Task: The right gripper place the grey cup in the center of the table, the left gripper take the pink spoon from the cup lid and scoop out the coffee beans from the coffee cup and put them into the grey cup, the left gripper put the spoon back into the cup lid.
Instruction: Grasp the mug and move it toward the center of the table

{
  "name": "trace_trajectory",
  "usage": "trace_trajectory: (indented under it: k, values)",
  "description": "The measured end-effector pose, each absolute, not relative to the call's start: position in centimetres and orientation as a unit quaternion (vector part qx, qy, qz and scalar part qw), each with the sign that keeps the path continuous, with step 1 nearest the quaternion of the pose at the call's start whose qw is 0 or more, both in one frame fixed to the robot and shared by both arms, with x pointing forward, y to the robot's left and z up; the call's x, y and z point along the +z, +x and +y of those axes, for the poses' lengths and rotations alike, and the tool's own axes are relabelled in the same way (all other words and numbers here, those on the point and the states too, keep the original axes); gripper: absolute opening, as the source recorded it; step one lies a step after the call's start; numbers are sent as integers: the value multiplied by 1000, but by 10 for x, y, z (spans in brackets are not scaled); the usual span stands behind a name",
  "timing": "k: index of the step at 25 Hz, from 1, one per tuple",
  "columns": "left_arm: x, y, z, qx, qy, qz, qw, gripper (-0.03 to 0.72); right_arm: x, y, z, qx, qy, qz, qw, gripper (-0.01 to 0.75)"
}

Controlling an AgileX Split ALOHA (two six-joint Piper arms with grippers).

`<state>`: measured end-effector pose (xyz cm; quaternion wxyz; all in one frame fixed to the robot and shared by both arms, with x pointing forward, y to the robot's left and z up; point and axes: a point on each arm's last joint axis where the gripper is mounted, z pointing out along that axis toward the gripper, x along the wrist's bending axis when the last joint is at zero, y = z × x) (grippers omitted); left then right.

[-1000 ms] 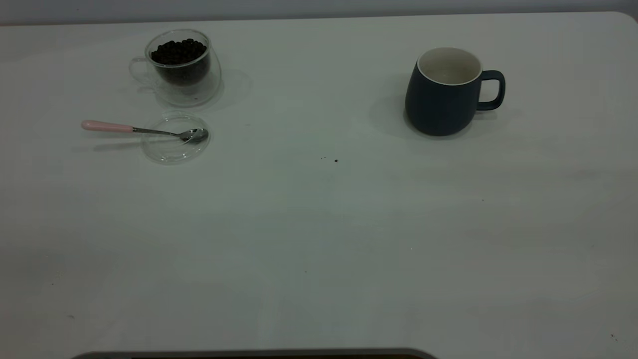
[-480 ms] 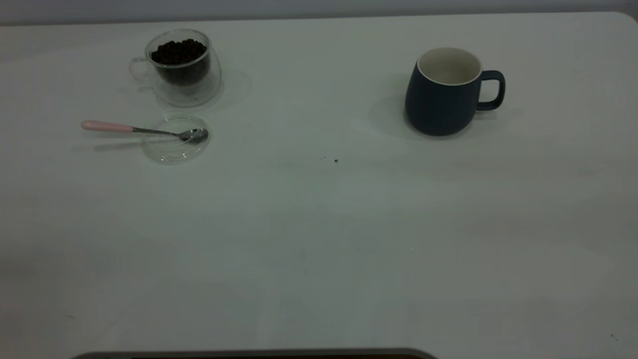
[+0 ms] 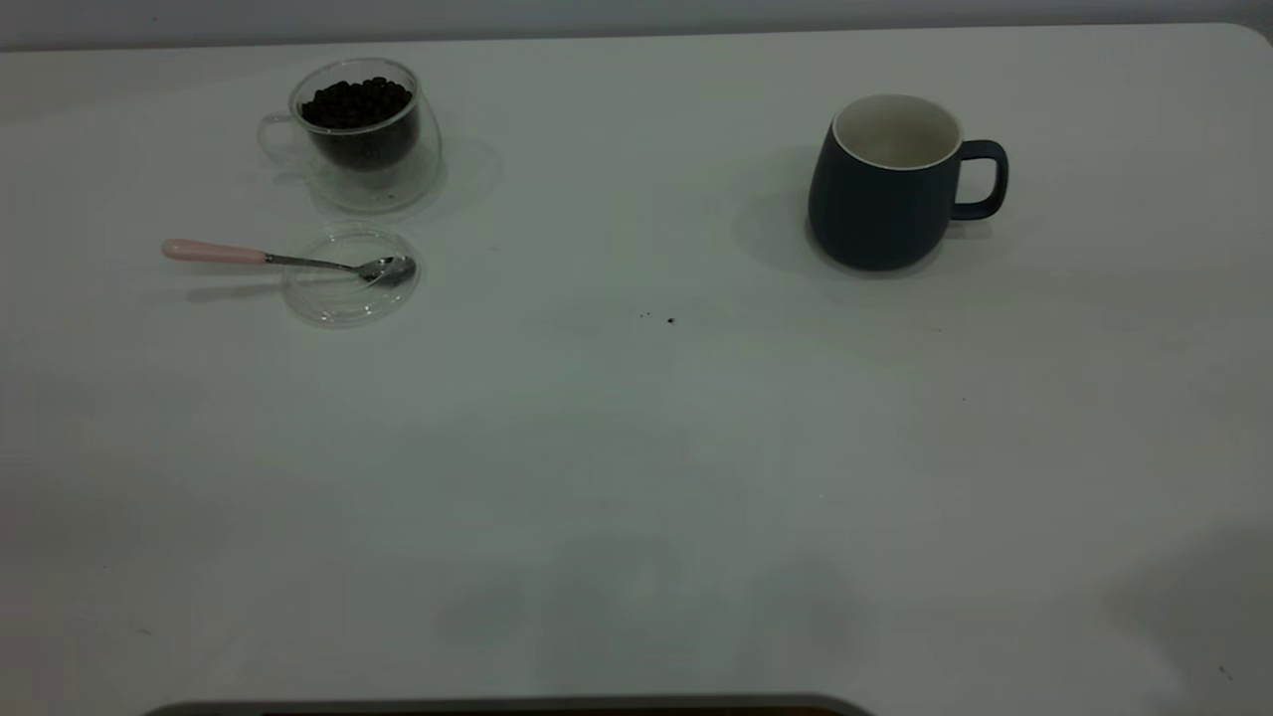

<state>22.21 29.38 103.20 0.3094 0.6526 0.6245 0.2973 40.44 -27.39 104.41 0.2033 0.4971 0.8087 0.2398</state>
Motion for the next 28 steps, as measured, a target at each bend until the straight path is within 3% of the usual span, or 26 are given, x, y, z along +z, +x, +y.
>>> trace_trajectory:
  k: [9, 19, 28]
  values:
    - [1032, 222, 294, 297, 653, 624, 309, 480, 987, 523, -259, 196, 392, 890, 122, 587]
    - [1032, 222, 294, 297, 653, 624, 309, 480, 919, 621, -251, 166, 200, 956, 133, 583]
    - [1032, 222, 294, 297, 653, 624, 309, 480, 862, 671, -252, 139, 33, 978, 150, 573]
